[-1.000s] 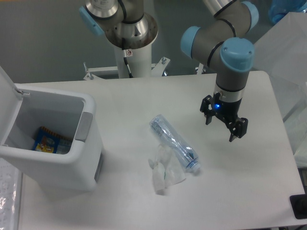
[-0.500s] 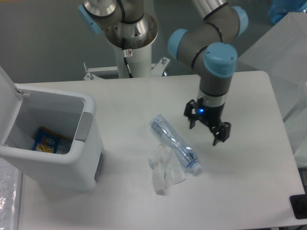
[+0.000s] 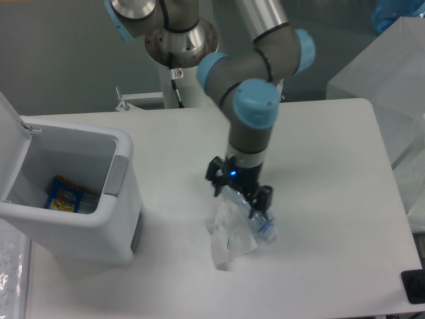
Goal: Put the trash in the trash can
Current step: 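Lower the gripper onto the white tissue and close on it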
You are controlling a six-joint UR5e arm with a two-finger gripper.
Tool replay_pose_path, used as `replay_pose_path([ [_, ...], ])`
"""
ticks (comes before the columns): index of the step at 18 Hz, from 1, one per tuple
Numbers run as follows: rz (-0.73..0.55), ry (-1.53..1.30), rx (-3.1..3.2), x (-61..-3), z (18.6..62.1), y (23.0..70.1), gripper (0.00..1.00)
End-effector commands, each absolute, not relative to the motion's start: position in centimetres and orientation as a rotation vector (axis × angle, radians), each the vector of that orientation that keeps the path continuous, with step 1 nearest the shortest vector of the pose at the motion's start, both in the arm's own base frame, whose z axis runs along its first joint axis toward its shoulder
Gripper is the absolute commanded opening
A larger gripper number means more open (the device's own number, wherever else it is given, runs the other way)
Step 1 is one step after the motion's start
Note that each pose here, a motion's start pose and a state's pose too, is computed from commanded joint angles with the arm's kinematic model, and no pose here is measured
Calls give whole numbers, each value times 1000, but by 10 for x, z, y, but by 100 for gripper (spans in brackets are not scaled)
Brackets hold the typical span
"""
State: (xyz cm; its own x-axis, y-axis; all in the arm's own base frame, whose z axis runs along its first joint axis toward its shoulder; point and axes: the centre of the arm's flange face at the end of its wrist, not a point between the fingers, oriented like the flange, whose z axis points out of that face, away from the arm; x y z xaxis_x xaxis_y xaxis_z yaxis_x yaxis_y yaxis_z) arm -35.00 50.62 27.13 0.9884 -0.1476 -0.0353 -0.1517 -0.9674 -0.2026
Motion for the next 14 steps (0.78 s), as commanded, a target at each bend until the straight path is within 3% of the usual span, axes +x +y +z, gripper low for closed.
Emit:
replay_pose_path([
  [6,275,322,-3126,-330,221,528,100],
  [10,293,315,-3142,-330,215,532,100],
  [11,289,311,-3142,-331,214,532,82],
  [13,284,275,-3143,-330,213,533,37],
  [14,284,260,-3143,-331,213,533,9],
])
